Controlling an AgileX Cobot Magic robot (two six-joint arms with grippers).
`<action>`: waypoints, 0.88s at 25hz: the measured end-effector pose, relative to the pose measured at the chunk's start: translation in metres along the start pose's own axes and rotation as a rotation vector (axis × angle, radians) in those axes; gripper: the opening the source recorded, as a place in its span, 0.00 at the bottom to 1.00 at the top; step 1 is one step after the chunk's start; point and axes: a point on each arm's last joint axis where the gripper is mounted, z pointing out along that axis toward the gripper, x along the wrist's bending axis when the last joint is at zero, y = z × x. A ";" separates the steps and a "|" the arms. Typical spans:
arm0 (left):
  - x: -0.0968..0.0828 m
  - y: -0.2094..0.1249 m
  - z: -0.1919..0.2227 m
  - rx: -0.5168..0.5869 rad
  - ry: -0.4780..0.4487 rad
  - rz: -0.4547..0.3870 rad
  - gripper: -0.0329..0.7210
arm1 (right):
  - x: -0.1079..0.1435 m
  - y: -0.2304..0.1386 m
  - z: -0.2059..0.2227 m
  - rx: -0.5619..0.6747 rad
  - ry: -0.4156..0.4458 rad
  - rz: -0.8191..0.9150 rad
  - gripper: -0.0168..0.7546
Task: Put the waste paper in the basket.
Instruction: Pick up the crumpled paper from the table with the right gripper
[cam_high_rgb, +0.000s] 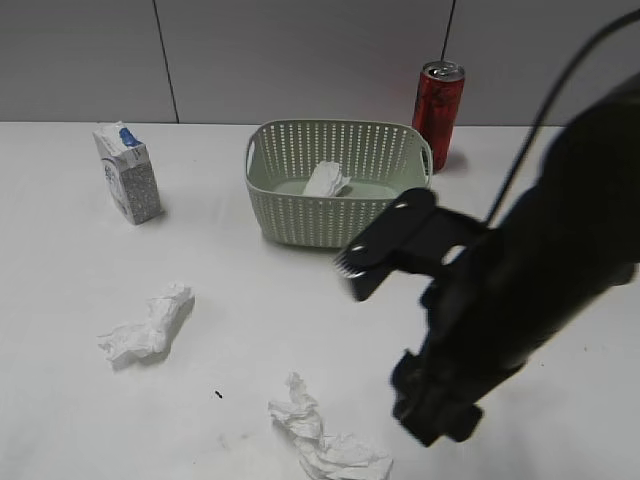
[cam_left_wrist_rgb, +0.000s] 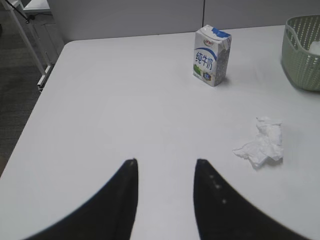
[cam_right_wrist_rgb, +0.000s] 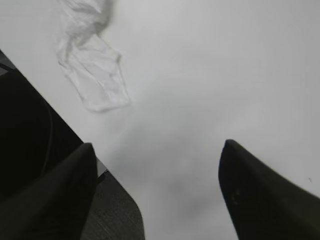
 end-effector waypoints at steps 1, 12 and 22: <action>0.000 0.000 0.000 0.000 0.000 0.000 0.40 | 0.009 0.010 0.010 0.019 0.008 -0.030 0.76; 0.000 0.000 0.000 0.000 0.000 0.000 0.37 | 0.063 0.057 0.096 0.093 0.059 -0.118 0.76; 0.000 0.000 0.000 0.000 0.000 0.000 0.36 | 0.062 0.057 0.123 0.111 0.040 -0.136 0.67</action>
